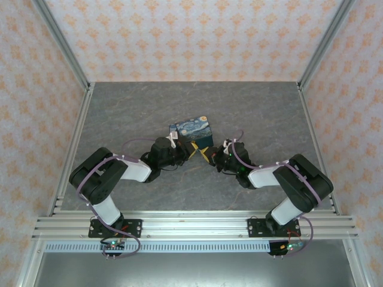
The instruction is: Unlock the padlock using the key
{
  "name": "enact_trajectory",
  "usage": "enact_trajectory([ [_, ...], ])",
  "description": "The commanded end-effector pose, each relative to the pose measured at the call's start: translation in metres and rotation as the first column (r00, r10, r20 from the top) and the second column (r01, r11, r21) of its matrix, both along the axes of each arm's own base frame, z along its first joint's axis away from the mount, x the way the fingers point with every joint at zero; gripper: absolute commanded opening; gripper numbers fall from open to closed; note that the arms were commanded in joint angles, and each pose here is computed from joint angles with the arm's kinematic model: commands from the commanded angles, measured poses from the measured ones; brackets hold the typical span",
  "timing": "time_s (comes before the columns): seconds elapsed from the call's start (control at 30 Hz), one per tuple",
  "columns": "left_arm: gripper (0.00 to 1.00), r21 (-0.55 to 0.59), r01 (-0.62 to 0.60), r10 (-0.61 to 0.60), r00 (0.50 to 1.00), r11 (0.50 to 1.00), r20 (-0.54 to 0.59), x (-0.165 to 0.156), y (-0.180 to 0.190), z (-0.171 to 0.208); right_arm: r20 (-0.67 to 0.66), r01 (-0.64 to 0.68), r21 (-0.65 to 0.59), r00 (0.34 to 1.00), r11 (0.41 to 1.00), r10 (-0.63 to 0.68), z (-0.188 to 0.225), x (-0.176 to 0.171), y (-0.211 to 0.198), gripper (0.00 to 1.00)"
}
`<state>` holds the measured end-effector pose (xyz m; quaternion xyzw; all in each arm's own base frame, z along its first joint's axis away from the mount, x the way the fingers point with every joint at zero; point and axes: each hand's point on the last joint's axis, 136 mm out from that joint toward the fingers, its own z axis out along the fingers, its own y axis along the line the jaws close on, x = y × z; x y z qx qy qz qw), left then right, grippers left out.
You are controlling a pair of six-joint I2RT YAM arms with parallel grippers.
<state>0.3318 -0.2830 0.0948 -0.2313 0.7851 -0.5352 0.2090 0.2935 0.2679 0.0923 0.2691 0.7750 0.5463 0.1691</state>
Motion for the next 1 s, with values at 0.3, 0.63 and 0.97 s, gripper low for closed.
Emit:
enact_trajectory([
  [0.3,0.0,-0.144,-0.034,0.039,0.999,0.989,0.036,0.01,-0.009,0.026,0.051,0.004,0.058,0.999,0.998,-0.007,0.02,0.01,0.009,0.0],
  [0.63,0.0,-0.119,-0.003,0.008,0.999,0.993,0.041,0.005,-0.013,0.026,0.072,-0.004,0.037,0.997,0.999,0.002,0.02,0.012,0.009,0.0],
  [0.97,0.0,-0.119,0.016,-0.009,0.998,0.993,0.059,0.001,-0.012,0.033,0.112,-0.039,0.037,0.993,0.999,0.035,0.026,0.02,0.004,0.0],
])
